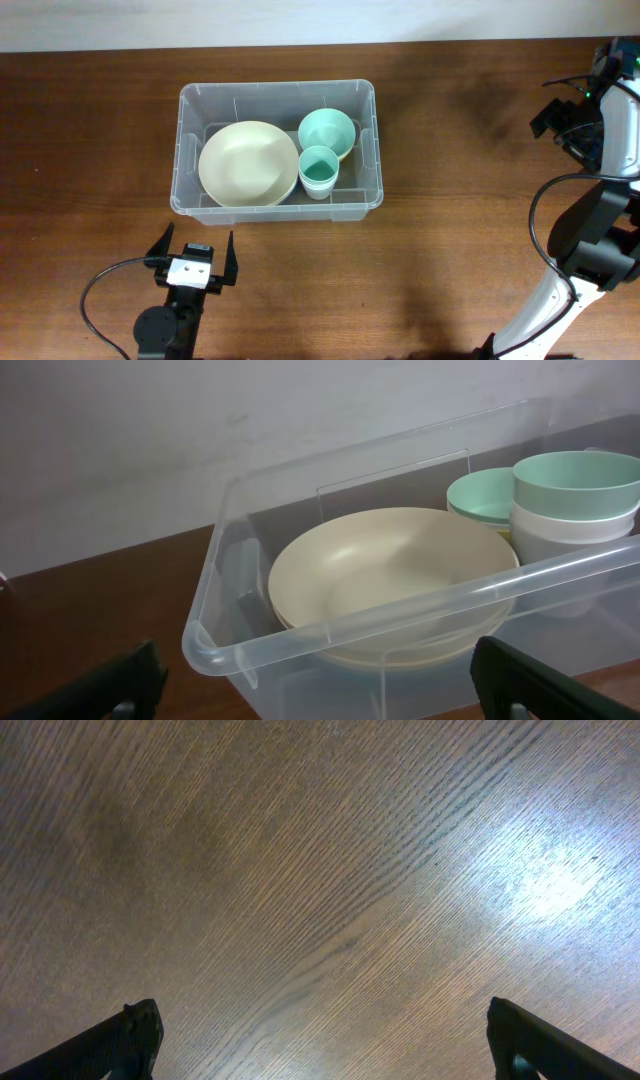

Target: Pack container

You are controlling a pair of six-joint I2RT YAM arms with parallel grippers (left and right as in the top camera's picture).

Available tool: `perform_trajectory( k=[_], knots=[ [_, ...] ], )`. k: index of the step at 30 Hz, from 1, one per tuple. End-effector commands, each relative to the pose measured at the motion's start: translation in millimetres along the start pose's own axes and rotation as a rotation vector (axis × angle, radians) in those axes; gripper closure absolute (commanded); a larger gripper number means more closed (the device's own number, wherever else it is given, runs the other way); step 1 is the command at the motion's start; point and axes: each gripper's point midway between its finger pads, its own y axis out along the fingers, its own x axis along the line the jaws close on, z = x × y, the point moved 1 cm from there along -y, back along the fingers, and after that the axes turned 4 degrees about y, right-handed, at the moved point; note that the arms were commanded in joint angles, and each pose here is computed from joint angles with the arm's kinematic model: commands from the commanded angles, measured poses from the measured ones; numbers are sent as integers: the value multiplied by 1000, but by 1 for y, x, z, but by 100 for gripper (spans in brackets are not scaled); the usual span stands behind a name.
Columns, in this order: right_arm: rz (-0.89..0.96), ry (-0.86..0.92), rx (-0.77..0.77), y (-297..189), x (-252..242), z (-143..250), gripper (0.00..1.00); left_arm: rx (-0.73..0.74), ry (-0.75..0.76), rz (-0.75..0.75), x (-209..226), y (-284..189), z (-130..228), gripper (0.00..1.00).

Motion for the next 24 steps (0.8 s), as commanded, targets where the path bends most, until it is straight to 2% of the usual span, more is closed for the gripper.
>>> perform_trajectory(
  k=[1, 8, 11, 12, 13, 16, 20, 24],
  knots=[
    [-9, 0, -64, -6, 4, -10, 1, 13, 3, 2, 0, 1, 4, 0],
    [-166, -85, -284, -30, 66, -35, 1, 13, 3, 2, 0, 1, 4, 0],
    [-259, -327, -467, -66, 114, -34, 1, 13, 3, 2, 0, 1, 4, 0],
    [-313, -496, -609, -98, 141, -24, 1, 13, 3, 2, 0, 1, 4, 0],
    [-337, -515, -655, -110, 146, -21, 1, 13, 3, 2, 0, 1, 4, 0],
    [-408, -512, -757, -137, 147, -9, 1, 13, 3, 2, 0, 1, 4, 0],
    [-478, -503, -885, -159, 111, 23, 1, 13, 3, 2, 0, 1, 4, 0],
    [-486, -674, -1020, -166, 85, 73, 1, 13, 3, 2, 0, 1, 4, 0]
  ],
)
